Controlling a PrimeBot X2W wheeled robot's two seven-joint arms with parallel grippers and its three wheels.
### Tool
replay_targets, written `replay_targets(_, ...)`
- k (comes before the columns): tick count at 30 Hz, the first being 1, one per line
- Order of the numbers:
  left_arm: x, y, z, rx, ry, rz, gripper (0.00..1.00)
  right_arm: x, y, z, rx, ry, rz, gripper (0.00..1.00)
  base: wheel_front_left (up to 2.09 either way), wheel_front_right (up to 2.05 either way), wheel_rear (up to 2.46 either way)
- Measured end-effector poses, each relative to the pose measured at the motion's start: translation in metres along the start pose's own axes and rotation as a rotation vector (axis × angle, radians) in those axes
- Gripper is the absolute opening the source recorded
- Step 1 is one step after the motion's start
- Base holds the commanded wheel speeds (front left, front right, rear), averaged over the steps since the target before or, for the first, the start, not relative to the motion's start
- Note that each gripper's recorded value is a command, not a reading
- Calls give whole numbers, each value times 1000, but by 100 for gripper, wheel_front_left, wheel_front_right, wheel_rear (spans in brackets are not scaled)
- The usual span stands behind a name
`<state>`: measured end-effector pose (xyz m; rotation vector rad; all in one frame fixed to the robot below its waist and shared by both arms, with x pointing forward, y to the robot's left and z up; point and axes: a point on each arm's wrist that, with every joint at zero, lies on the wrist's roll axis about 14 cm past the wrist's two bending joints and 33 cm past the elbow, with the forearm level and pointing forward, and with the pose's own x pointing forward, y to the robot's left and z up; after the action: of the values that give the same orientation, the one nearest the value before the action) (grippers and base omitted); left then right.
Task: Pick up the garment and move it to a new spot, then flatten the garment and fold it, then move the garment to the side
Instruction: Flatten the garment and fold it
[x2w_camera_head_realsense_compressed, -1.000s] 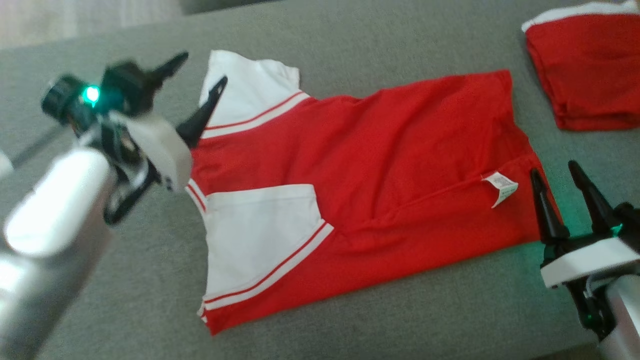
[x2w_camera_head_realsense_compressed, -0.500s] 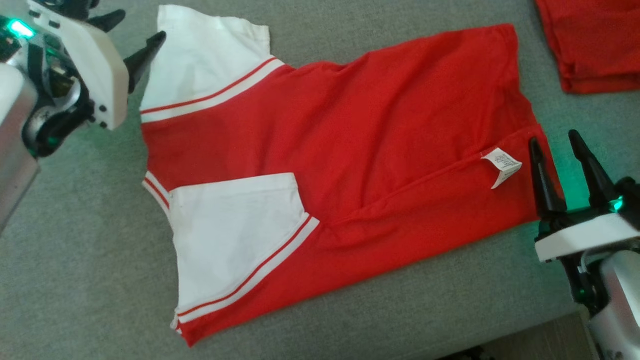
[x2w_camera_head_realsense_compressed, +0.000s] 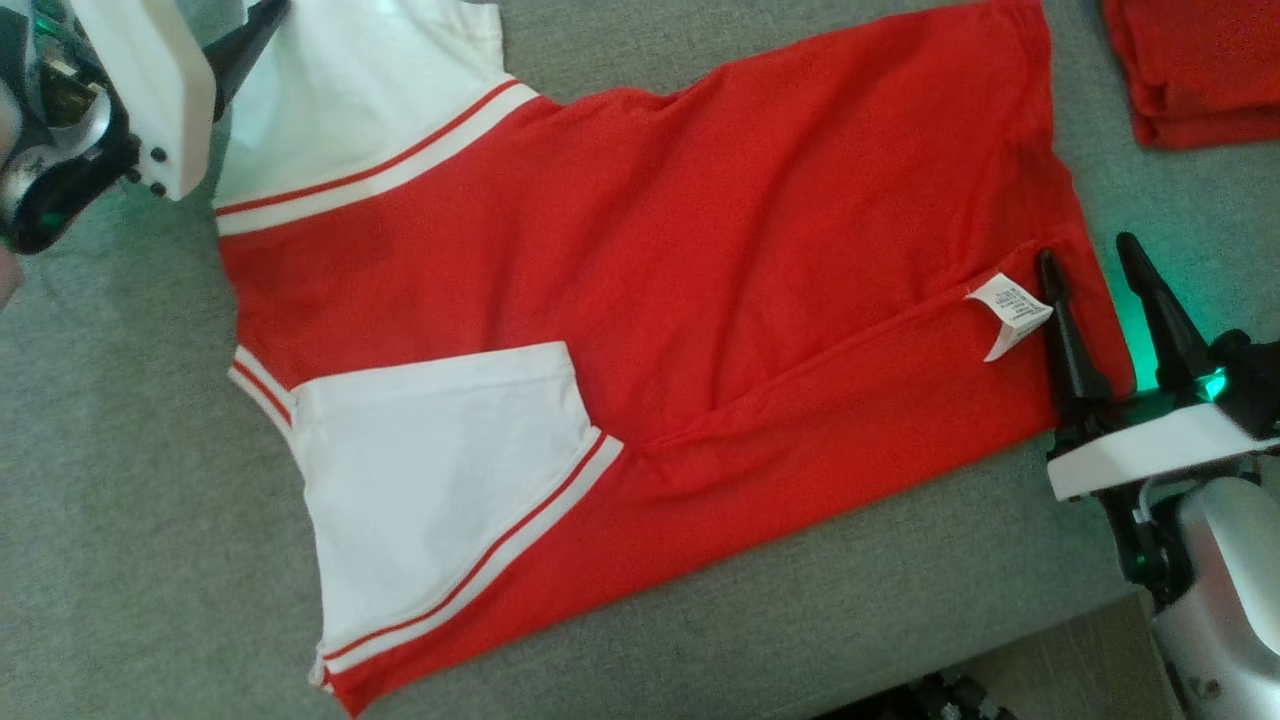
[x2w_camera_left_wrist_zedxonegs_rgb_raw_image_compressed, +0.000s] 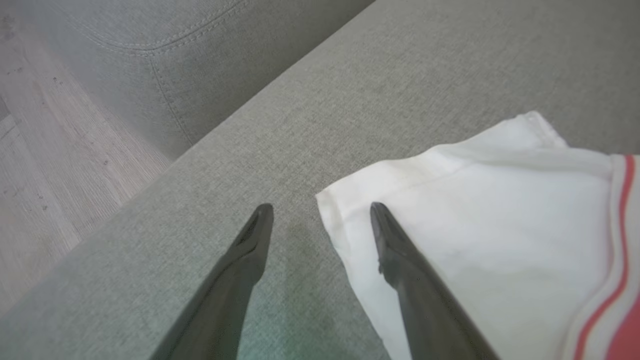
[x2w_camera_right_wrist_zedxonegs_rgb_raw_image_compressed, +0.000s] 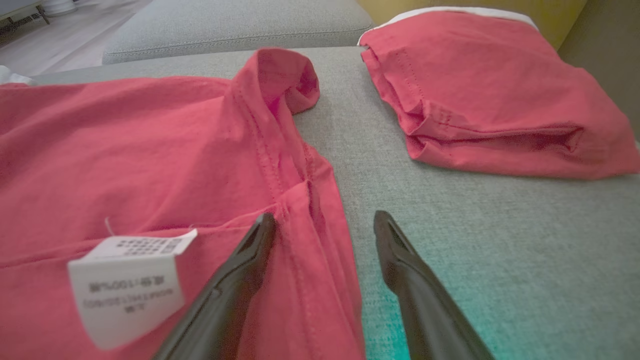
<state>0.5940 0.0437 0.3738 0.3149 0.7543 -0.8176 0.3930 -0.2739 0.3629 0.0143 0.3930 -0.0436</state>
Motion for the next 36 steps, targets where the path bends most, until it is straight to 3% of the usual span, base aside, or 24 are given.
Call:
replay_targets(10,14,3,-10,11,49,-15,100,3,-3,-1,8,3,-19,100,0,0,0)
replay_targets(12,16,-2,-11,-9,53,-38,43,4,-4,-3,8,6,-22,100,0,0,0)
replay_targets(14,17,-9,-10,-28,51,-69,0,4,-5,-4,7,10,-24,100,0,0,0)
replay_targets(25,9,-6,-8,-17,27,-67,0,23,-14,28,-4,-74,-23,100,0,0,0)
replay_targets(32,-11,4,0,36,-33,-26,0,62,-11,86,-31,-97,51,100,0,0,0)
replay_targets(36,-17,7,4,56,-45,-14,0,90,-2,107,-59,-42,92,100,0,0,0)
